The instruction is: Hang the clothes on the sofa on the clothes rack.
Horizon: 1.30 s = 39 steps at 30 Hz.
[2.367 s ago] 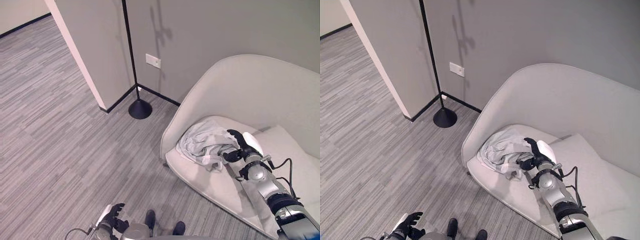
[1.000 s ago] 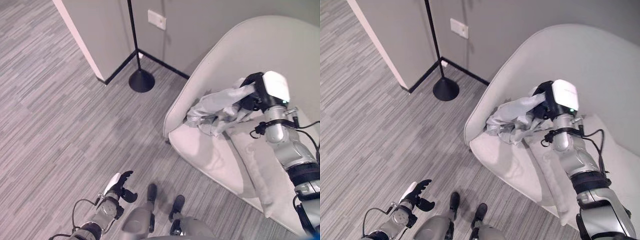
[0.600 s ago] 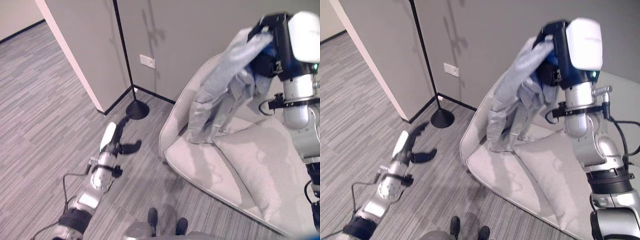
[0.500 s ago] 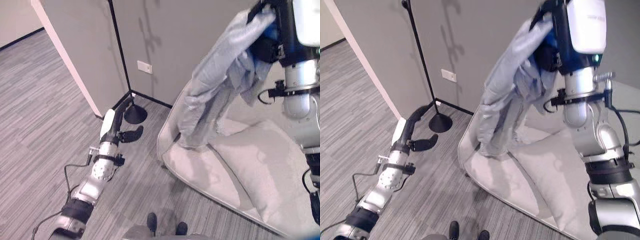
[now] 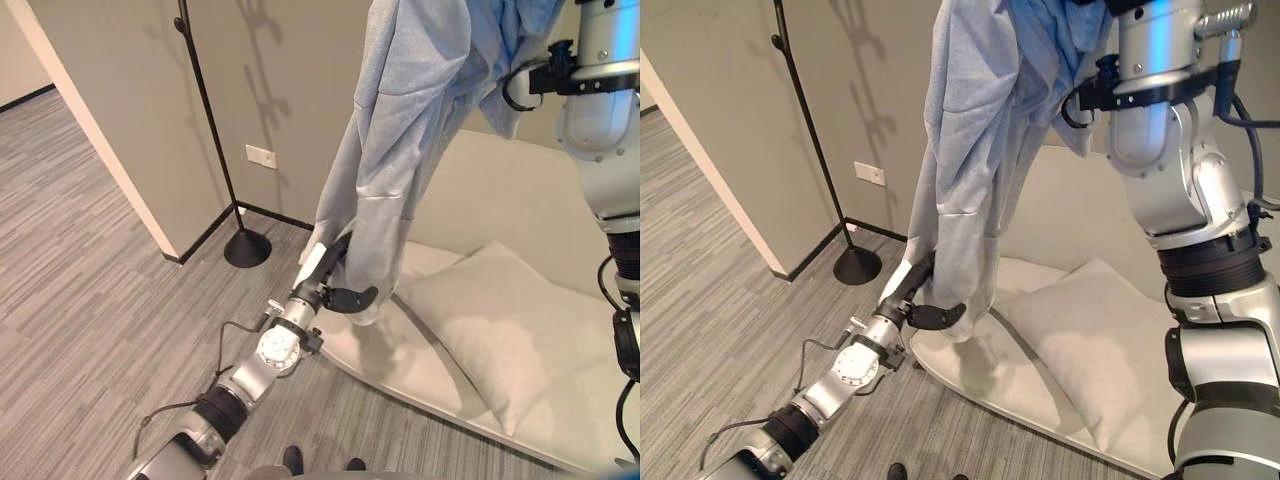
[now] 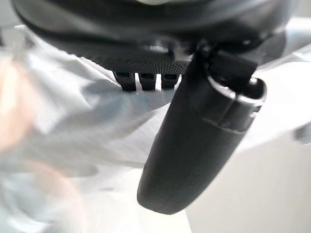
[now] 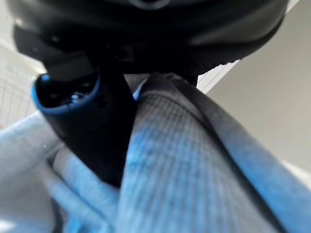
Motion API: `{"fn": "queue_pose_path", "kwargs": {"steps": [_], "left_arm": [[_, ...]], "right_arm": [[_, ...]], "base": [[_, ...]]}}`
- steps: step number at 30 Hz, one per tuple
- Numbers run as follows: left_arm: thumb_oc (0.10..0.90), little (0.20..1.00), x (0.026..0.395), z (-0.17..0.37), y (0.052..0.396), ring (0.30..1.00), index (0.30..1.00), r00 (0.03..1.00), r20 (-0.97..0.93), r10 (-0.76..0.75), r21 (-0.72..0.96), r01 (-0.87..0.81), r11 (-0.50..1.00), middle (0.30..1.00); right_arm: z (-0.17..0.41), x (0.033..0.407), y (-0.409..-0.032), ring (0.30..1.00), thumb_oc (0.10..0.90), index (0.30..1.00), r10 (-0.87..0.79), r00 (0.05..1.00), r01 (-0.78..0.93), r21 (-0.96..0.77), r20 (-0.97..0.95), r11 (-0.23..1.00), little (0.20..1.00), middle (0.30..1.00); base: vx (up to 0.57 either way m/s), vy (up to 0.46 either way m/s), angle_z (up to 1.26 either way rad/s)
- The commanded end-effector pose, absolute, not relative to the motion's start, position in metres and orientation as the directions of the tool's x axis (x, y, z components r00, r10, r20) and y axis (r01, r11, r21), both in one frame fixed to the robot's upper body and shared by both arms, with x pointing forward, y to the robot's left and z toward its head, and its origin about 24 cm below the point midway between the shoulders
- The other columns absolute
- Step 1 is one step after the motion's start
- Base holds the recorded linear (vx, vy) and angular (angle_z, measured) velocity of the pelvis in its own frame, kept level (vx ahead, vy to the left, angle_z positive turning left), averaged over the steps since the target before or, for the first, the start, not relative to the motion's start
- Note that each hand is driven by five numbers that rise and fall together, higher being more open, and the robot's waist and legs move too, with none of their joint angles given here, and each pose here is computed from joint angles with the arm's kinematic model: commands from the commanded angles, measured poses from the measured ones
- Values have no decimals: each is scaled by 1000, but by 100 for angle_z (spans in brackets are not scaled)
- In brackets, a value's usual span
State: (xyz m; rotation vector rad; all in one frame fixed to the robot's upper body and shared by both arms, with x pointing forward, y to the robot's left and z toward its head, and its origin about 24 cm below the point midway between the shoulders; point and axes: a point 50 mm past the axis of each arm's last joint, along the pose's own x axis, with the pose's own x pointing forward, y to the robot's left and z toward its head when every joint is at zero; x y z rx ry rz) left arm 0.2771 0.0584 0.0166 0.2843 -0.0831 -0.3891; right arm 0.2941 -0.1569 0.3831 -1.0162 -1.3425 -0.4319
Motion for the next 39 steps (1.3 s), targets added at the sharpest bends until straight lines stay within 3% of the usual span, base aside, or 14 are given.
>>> {"fn": "queue_pose_path", "kwargs": {"steps": [1, 7, 13, 14, 15, 23, 28, 30, 32, 35, 39], "left_arm": [[800, 900, 310, 50, 26, 900, 900, 920, 174, -351, 409, 257, 876, 900], [800, 900, 337, 51, 30, 900, 900, 971, 159, -177, 534, 67, 843, 900], [800, 900, 370, 60, 80, 900, 900, 978, 68, 199, 449, -208, 869, 900], [800, 900, 371, 61, 80, 900, 900, 977, 69, 201, 446, -210, 870, 900], [400, 300, 375, 64, 90, 300, 300, 965, 38, 259, 401, -252, 881, 300], [400, 300, 379, 78, 108, 300, 300, 940, 114, 321, 329, -341, 881, 300], [400, 300, 354, 78, 140, 300, 300, 901, 244, 359, 255, -417, 872, 300], [400, 300, 318, 88, 185, 300, 300, 841, 381, 385, 239, -491, 837, 300], [400, 300, 298, 99, 206, 300, 300, 807, 457, 375, 249, -520, 817, 300], [400, 300, 279, 112, 223, 300, 300, 761, 524, 382, 208, -549, 809, 300], [400, 300, 245, 111, 232, 300, 300, 776, 503, 381, 72, -477, 876, 300]], "right_arm": [[424, 260, -142, 300, 400, 300, 198, -9, 699, -136, 980, 702, 300, 300], [413, 236, -111, 300, 400, 300, 257, -79, 486, -188, 963, 854, 300, 300], [400, 211, -87, 300, 400, 300, 335, -166, 311, -273, 927, 910, 300, 300], [401, 211, -86, 300, 400, 300, 337, -168, 310, -275, 926, 910, 300, 300], [399, 209, -79, 300, 400, 300, 356, -170, 286, -299, 919, 910, 300, 300], [399, 216, -88, 300, 400, 300, 375, -128, 363, -308, 918, 879, 300, 300], [390, 226, -114, 300, 400, 300, 366, -48, 457, -305, 929, 835, 300, 300], [380, 231, -136, 300, 400, 300, 344, 22, 511, -306, 939, 804, 300, 300], [372, 232, -148, 300, 400, 300, 331, 58, 516, -312, 942, 798, 300, 300], [354, 242, -172, 300, 400, 300, 226, 140, 536, -265, 964, 801, 300, 300], [290, 254, -196, 300, 400, 300, 96, 363, 525, -288, 927, 800, 300, 300]], "base": [[1, -11, -10], [-1, -2, -16], [13, -2, -28], [7, -23, -49], [1, -16, -38], [-26, -52, -11], [-54, -114, 10], [-100, -137, 20], [-168, -93, 34], [-206, 2, 82], [-59, 165, 129]]}}
